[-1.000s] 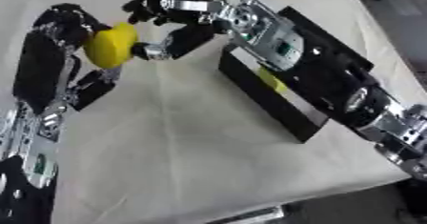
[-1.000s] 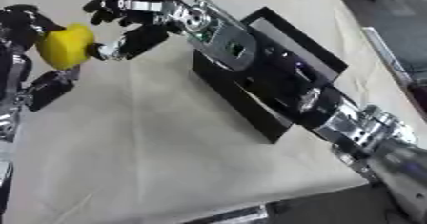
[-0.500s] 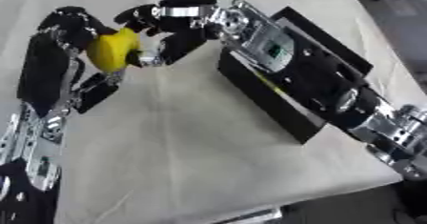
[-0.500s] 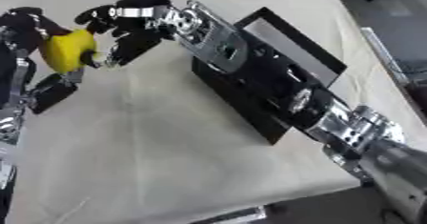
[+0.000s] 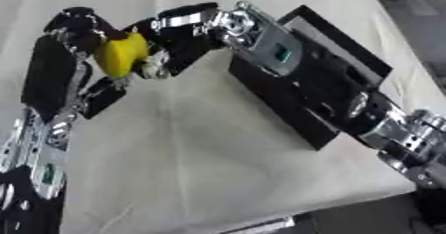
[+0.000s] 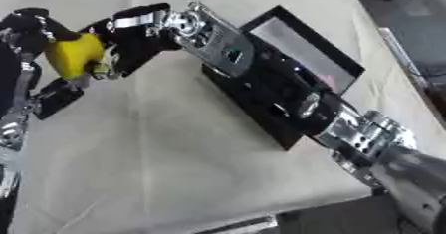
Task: Pick up the objects with one hand, pass them to the other hand, and then place them into the box on the other side of the table.
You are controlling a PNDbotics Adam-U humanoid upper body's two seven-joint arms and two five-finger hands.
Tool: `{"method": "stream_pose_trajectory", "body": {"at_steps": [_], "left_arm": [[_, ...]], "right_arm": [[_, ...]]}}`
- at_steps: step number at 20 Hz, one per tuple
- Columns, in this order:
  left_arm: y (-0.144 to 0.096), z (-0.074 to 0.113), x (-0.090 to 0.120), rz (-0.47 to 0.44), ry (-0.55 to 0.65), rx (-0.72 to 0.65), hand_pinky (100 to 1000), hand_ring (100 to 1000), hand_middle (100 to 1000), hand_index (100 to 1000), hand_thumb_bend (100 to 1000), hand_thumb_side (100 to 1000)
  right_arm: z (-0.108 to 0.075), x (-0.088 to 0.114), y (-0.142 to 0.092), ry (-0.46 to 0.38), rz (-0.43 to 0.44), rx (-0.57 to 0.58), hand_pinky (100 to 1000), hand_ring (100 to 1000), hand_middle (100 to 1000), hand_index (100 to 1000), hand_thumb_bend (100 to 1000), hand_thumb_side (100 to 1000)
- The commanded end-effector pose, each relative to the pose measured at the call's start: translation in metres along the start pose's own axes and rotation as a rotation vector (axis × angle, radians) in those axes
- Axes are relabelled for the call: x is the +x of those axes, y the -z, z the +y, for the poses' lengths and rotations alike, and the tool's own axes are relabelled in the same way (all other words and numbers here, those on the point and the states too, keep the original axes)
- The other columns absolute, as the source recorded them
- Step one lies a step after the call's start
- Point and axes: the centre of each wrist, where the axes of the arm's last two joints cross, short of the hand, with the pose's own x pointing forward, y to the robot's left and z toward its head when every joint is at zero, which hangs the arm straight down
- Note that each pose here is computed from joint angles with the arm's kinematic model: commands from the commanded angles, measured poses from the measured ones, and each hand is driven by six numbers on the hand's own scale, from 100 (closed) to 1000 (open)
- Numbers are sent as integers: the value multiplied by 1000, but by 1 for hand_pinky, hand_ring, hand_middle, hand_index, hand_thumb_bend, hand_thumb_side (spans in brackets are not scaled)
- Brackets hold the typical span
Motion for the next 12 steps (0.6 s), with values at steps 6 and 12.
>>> {"method": "stream_pose_trajectory", "body": {"at_steps": [6, 12], "left_arm": [[27, -2, 17, -87, -34, 68, 757, 564, 495, 584, 100, 100], [24, -4, 16, -80, -34, 42, 759, 562, 494, 586, 100, 100]], "right_arm": [[-4, 8, 0, 84, 4, 4, 1000, 967, 456, 751, 100, 176], [-3, 7, -8, 164, -45, -14, 1000, 951, 406, 629, 124, 100]]}}
